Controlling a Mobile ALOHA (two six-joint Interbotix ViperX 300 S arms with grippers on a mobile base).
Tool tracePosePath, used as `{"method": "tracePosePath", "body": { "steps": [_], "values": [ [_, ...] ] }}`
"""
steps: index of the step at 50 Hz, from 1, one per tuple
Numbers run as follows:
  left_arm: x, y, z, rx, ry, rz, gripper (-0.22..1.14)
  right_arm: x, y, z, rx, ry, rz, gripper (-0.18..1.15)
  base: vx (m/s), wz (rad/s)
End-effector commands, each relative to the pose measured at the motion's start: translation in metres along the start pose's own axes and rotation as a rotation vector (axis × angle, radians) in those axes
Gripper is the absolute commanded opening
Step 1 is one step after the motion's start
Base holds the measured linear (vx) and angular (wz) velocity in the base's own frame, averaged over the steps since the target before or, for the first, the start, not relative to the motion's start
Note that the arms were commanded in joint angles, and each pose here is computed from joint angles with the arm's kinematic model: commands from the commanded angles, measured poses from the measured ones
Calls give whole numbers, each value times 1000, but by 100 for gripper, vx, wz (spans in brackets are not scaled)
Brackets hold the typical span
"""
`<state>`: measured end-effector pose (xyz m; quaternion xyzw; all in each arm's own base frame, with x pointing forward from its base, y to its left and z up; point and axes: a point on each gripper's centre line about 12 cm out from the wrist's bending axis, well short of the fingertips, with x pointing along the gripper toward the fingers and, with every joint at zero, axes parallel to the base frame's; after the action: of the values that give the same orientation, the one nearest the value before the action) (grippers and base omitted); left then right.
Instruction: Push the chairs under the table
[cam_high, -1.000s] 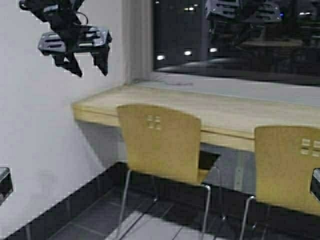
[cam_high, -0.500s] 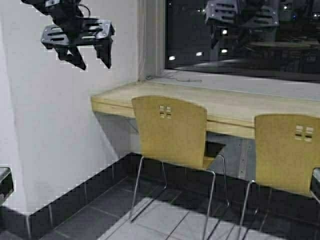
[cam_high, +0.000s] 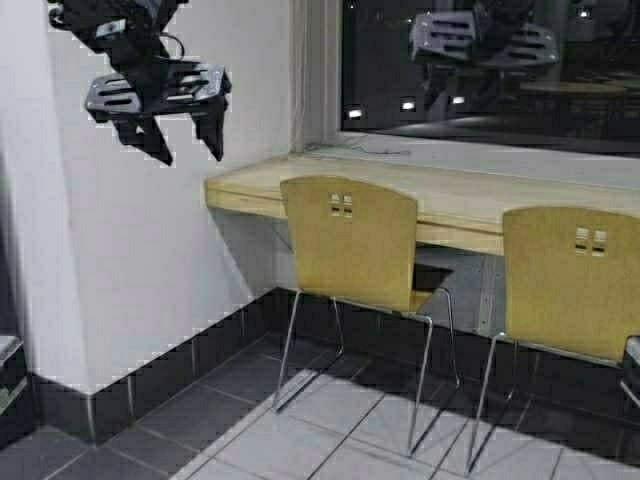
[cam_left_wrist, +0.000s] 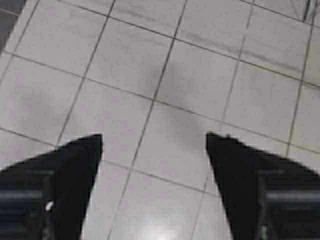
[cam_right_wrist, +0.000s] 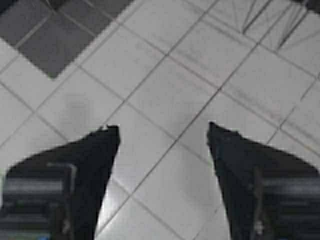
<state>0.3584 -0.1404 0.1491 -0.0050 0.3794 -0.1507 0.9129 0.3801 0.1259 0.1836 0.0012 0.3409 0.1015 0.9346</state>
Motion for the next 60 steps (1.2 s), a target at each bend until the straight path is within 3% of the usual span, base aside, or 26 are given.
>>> {"method": "tracePosePath", "body": {
  "steps": [1,32,60],
  "values": [
    [-5,-2,12,-2,-32,-6,95,-6,4,10,-9,-26,5,90,-33,4],
    [-3,-6,14,-3,-28,-15,95,0,3,12,-28,-9,-16,90,-33,-7],
    [1,-5,7,-5,4,-14,95,8,0,3,-45,36,-44,90,-18,-32]
  ]
}}
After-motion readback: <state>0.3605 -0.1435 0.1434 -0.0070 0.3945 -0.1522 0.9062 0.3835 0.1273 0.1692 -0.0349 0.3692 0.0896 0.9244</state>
